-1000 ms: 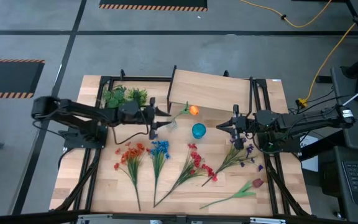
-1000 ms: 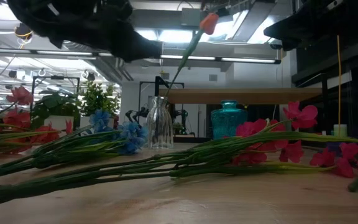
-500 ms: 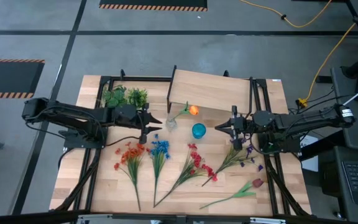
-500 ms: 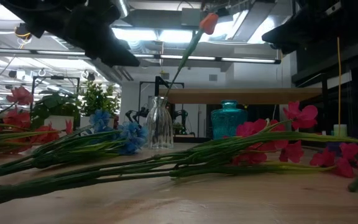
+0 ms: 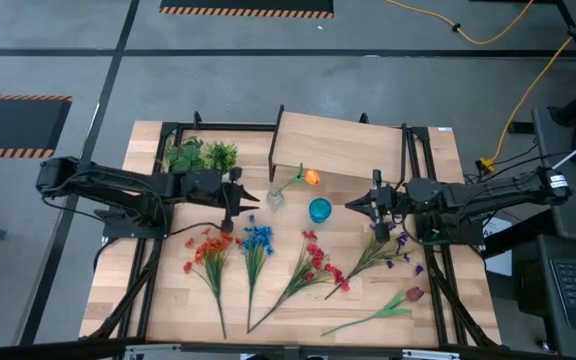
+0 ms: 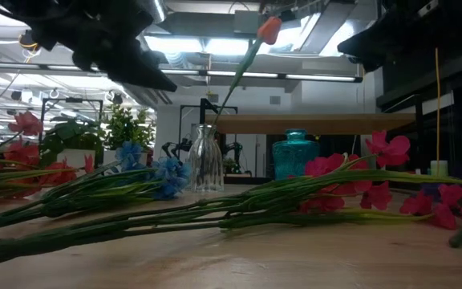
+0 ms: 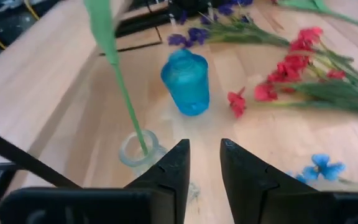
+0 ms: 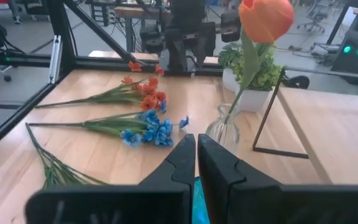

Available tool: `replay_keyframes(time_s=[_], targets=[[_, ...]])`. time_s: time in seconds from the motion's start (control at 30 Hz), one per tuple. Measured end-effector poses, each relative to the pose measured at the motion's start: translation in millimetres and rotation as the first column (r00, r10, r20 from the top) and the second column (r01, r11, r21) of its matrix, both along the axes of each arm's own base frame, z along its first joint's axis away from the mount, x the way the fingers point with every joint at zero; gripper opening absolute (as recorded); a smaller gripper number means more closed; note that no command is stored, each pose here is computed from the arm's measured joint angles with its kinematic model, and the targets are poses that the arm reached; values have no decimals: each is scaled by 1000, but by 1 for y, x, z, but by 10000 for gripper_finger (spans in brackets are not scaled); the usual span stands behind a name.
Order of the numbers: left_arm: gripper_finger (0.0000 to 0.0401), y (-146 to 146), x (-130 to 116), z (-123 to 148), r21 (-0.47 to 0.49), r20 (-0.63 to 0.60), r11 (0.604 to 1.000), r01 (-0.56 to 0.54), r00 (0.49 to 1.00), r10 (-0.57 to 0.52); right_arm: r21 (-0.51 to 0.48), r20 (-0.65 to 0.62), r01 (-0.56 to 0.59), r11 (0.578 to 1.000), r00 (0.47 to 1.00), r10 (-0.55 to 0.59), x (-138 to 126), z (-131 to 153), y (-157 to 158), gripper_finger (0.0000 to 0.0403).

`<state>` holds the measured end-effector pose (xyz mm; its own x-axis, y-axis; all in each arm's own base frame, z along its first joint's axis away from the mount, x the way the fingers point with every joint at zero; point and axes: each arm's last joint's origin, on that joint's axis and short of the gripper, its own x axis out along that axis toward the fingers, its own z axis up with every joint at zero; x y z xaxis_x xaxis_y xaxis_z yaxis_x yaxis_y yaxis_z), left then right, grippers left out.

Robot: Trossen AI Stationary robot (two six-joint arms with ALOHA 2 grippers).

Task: Pick and place flowers into a vace then onto a shelf
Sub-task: Put the red flowers into the transparent vase

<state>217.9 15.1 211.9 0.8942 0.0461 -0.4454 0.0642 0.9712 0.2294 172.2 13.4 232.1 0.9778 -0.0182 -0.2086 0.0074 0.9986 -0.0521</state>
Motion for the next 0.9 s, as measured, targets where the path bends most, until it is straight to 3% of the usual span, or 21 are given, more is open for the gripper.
replay_keyframes(time_s=[0.13,0.3,0.5,0.9], targets=[[63,-1,3,-5,-33,-22,998,46,999,-47,-5,-53,0,1000,999,0,6,-8,1,23],[37,-4,7,-13,-54,-62,998,16,998,-19,-44,-121,-11,999,993,6,18,-21,2,14],[4,-14,11,-19,-47,-89,998,32,995,-36,-111,-38,-28,993,999,24,28,-18,3,7],[2,-57,9,-10,-83,-105,996,-13,994,4,-104,4,-24,994,1000,25,27,-13,3,17]])
